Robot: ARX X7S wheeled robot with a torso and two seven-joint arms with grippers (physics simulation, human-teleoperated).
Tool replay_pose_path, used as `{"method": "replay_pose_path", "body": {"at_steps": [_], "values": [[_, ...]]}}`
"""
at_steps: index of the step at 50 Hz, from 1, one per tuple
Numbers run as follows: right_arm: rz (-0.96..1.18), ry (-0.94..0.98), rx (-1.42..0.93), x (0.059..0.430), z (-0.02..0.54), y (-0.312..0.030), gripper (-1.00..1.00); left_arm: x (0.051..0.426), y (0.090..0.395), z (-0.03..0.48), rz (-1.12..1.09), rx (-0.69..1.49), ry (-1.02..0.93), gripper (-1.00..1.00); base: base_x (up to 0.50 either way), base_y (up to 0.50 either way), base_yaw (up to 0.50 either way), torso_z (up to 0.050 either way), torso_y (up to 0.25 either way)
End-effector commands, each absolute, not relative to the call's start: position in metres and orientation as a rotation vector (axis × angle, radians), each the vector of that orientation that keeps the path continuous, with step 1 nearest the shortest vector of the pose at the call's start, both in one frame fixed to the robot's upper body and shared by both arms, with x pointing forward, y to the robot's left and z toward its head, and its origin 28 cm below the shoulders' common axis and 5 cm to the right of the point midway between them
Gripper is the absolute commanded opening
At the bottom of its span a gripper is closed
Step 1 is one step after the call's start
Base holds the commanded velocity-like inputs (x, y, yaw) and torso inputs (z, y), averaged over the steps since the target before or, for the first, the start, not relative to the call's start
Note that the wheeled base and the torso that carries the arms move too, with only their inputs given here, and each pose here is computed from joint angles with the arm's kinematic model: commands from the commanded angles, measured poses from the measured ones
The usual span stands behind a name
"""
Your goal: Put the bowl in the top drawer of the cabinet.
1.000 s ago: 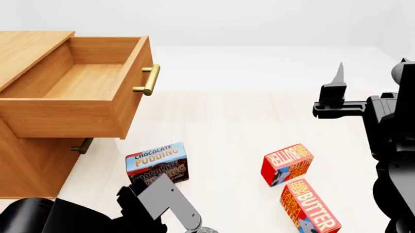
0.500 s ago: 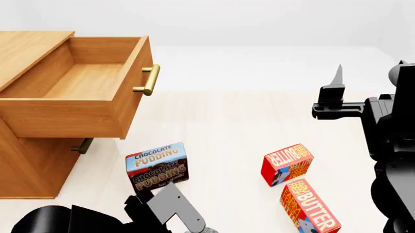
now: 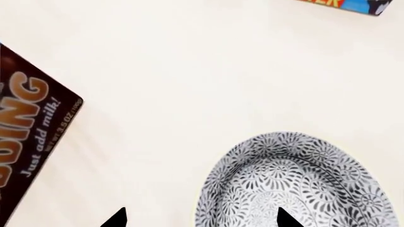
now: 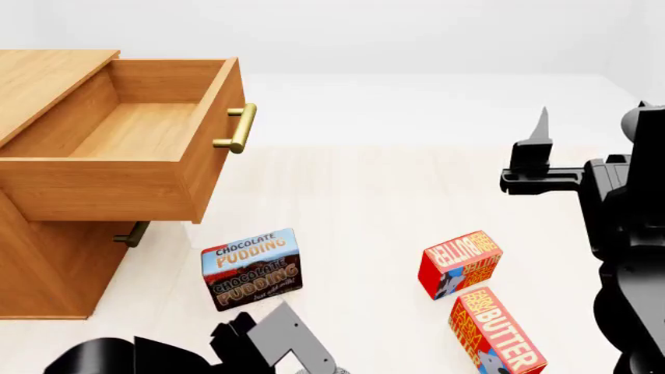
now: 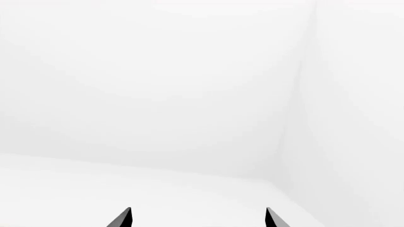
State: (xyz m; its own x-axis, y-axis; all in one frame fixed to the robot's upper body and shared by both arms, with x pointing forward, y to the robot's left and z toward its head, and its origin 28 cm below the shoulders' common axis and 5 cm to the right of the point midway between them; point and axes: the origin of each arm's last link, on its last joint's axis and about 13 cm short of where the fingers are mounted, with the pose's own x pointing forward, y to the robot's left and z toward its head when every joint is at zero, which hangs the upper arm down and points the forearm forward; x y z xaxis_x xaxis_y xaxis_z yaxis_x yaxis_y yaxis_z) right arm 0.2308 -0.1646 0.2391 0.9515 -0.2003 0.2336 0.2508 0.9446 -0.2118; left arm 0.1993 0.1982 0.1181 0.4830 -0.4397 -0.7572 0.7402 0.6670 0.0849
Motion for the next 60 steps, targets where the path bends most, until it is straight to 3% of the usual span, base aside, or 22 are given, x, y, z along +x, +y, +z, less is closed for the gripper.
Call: {"method": "replay_pose_path", "body": {"at_steps": [1,60], "values": [[-0.229,-0.208,-0.241,0.23,0.238,-0.165,1.0,0.2,0.196,0.114,-0.755,0.434,0.785,1.0,0.0,0.0,0.0,0.0,0.0],[-0.222,-0.207,-0.238,0.231,0.236,-0.163,1.0,0.207,0.194,0.08,-0.755,0.422,0.894,1.0,0.0,0.0,0.0,0.0,0.0]]}}
